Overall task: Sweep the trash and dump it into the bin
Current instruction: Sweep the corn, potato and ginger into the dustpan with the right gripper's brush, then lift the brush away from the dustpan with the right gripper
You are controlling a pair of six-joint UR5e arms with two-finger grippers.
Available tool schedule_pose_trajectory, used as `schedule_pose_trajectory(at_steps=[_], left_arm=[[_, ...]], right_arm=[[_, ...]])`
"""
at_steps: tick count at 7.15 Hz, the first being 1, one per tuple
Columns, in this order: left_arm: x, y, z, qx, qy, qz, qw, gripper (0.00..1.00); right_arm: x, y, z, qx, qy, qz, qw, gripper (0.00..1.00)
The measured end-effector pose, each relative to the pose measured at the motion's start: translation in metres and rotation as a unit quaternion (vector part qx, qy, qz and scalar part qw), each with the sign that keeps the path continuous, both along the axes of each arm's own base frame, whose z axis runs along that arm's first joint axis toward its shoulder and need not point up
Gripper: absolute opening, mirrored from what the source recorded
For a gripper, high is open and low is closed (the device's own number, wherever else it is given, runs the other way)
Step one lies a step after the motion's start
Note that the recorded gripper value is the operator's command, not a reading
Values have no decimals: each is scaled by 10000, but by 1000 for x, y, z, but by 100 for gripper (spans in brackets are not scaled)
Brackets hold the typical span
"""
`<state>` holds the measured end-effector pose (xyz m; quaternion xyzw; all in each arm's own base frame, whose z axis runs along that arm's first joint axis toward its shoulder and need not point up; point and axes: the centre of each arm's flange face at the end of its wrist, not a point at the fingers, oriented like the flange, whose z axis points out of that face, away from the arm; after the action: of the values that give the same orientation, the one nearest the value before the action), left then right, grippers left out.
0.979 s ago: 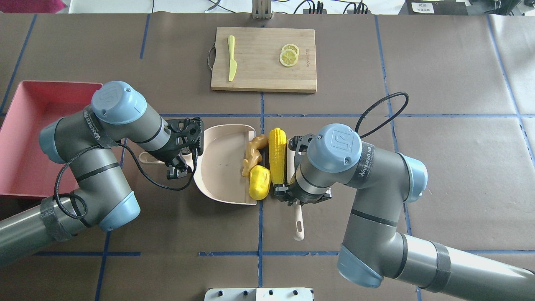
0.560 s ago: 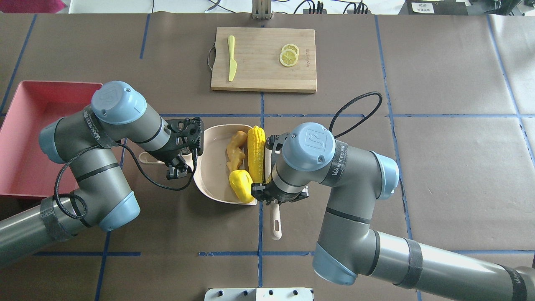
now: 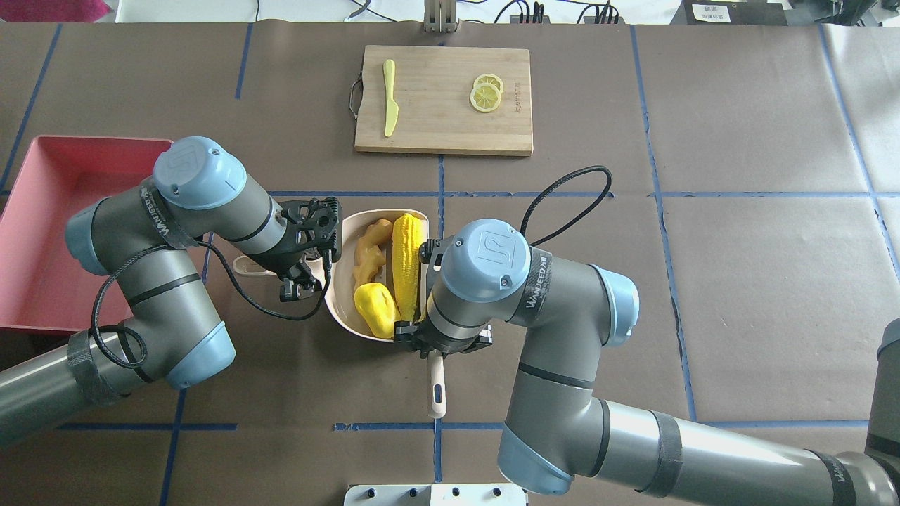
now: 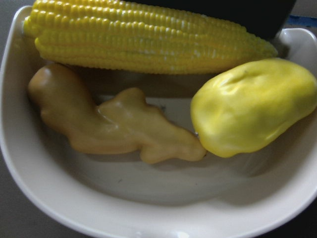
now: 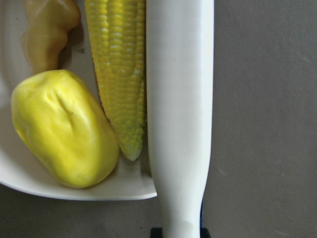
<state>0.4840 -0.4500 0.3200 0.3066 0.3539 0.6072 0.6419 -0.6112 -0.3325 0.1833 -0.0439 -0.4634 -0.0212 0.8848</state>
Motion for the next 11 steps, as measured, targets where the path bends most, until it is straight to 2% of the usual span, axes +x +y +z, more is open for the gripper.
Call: schedule_pose_trajectory(at_steps=[7, 9, 11], left_arm=[[0, 0, -1, 3, 7, -1, 10000, 1], [0, 0, 1, -5, -4, 0, 10000, 1], [0, 1, 1, -6, -5, 5, 10000, 1]], right_arm=[[-3, 5, -21, 134, -303, 8, 9995, 0], [5, 3, -17, 146, -261, 73, 9995, 0], [21, 1, -17, 70, -26, 132, 9999, 0]])
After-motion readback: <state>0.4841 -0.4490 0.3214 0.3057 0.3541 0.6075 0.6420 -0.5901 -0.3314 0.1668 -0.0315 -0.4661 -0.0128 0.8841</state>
